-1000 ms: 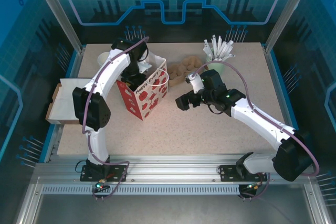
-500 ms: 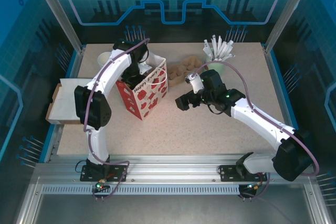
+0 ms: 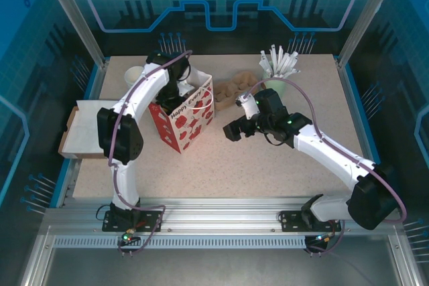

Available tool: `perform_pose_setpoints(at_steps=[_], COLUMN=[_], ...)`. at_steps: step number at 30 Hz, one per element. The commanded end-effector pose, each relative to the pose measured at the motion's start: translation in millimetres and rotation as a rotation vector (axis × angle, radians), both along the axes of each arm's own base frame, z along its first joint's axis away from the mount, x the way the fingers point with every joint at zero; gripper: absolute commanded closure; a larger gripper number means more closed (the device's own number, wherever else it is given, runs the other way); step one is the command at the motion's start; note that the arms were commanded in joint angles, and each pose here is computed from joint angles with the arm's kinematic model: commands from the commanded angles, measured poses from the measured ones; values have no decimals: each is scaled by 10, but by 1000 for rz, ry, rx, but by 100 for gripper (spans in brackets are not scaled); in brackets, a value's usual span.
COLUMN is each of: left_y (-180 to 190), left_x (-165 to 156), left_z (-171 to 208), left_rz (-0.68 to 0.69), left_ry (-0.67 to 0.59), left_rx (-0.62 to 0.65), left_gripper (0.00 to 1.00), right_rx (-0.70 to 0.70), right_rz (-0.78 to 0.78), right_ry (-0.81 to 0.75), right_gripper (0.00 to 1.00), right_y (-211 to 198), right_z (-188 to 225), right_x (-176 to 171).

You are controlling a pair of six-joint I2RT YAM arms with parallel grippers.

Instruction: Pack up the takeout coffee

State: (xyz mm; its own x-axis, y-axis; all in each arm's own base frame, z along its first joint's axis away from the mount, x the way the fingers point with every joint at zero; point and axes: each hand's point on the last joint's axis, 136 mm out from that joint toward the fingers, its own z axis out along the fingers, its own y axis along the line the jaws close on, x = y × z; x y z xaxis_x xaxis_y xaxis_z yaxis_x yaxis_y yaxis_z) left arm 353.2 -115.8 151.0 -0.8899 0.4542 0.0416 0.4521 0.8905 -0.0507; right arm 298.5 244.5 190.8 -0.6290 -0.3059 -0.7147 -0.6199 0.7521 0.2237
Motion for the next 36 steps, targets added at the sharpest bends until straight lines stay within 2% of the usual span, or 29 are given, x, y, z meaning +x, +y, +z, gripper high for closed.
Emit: perform_pose_setpoints(at_steps=[1, 36], left_y=[-11, -7], left_x=[-34, -12], left_z=[-118, -493], left_rz=[0, 28], left_ry=[48, 108], left_rx=[-22, 6], left_gripper=[61, 60], right_rx=[-10, -9], right_rz=[20, 19], right_ry=[-20, -16], right_gripper=[0, 0], right_y=[60, 53], right_z=[62, 34], right_x=[-3, -18])
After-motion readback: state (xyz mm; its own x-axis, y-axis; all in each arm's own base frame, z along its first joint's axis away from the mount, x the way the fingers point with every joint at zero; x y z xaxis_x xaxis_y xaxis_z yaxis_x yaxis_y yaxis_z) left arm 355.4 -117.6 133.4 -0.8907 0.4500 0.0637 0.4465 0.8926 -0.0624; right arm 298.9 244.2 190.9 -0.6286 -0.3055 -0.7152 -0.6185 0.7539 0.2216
